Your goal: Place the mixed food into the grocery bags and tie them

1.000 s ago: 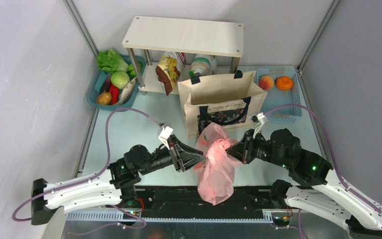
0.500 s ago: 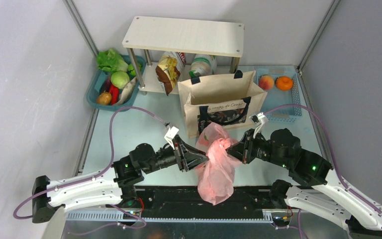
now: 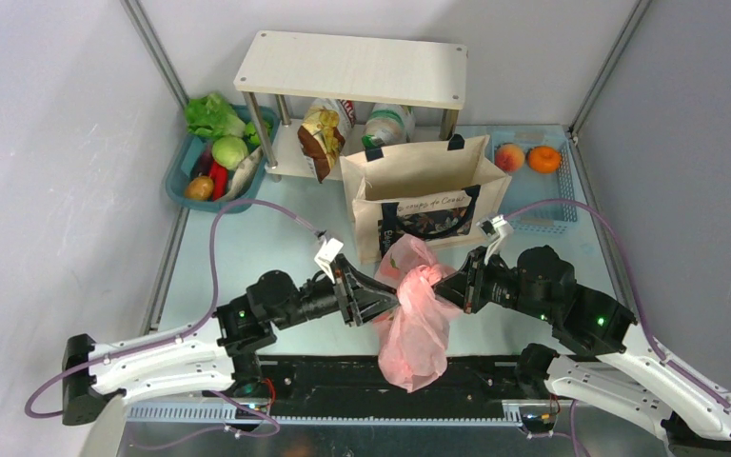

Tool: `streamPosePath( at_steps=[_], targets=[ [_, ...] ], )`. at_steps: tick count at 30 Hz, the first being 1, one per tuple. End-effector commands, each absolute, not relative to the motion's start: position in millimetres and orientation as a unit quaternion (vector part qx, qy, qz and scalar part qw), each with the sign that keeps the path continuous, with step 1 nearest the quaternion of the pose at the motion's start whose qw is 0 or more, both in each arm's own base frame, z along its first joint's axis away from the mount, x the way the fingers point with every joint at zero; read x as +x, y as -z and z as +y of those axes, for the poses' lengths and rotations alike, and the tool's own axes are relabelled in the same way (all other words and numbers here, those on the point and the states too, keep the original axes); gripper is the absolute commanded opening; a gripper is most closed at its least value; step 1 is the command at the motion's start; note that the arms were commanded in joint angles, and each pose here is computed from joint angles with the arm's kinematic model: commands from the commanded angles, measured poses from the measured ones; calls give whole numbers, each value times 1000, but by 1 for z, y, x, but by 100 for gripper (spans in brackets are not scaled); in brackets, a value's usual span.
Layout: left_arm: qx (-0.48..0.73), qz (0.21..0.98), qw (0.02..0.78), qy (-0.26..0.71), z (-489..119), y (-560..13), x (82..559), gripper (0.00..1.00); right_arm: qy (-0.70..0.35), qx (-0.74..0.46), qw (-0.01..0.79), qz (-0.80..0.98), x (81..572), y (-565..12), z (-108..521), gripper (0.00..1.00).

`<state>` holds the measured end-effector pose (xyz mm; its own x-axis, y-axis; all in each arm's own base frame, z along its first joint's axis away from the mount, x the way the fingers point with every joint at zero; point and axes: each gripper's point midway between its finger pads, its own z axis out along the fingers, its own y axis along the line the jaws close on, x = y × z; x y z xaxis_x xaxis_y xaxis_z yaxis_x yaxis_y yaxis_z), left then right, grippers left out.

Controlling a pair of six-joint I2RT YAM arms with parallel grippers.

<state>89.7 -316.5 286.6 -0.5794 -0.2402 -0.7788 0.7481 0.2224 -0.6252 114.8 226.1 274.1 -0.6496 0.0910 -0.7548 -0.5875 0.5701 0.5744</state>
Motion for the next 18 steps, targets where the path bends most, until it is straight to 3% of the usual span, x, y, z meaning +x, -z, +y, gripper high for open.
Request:
streamPosePath(
  at_steps=[1, 10, 12, 15, 18],
  targets=[
    [200, 637, 435, 604, -321, -313, 89, 43, -451, -152, 398, 784, 116, -287, 229, 0],
    [206, 643, 433, 597, -329, -311, 93, 41, -452, -151, 397, 784, 116, -287, 229, 0],
    [212, 641, 436, 596, -330, -312, 93, 32, -451, -150, 396, 786, 116, -287, 229, 0],
    [211, 639, 445, 591, -328, -314, 95, 6, -438, -137, 394, 796, 118, -283, 224, 0],
    [206, 639, 455, 586, -324, -313, 98, 0, -411, -109, 399, 812, 124, -280, 213, 0]
  ],
)
